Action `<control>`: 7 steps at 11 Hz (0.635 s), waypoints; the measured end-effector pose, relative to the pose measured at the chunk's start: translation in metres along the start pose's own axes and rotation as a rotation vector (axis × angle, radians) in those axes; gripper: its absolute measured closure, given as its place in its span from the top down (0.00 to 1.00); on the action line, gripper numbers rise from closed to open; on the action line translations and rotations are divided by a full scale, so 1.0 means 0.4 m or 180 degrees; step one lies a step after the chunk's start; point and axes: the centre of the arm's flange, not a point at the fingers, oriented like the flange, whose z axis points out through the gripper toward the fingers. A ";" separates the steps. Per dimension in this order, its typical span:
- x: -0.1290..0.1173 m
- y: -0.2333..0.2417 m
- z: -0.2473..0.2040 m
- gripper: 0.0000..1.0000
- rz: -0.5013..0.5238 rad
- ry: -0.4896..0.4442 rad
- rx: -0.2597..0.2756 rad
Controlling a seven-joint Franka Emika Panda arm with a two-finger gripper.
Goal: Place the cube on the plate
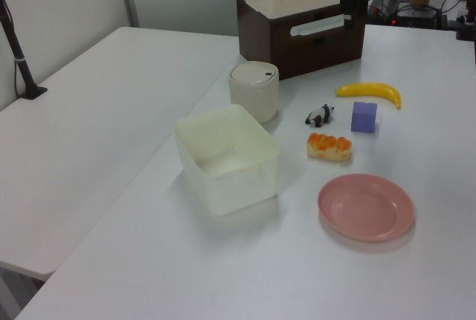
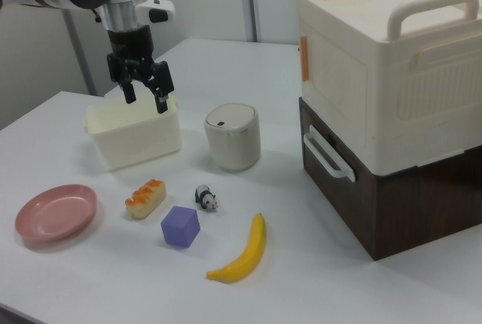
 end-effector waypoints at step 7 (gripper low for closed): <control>-0.006 0.089 0.123 1.00 -0.0469 -0.0317 0.0017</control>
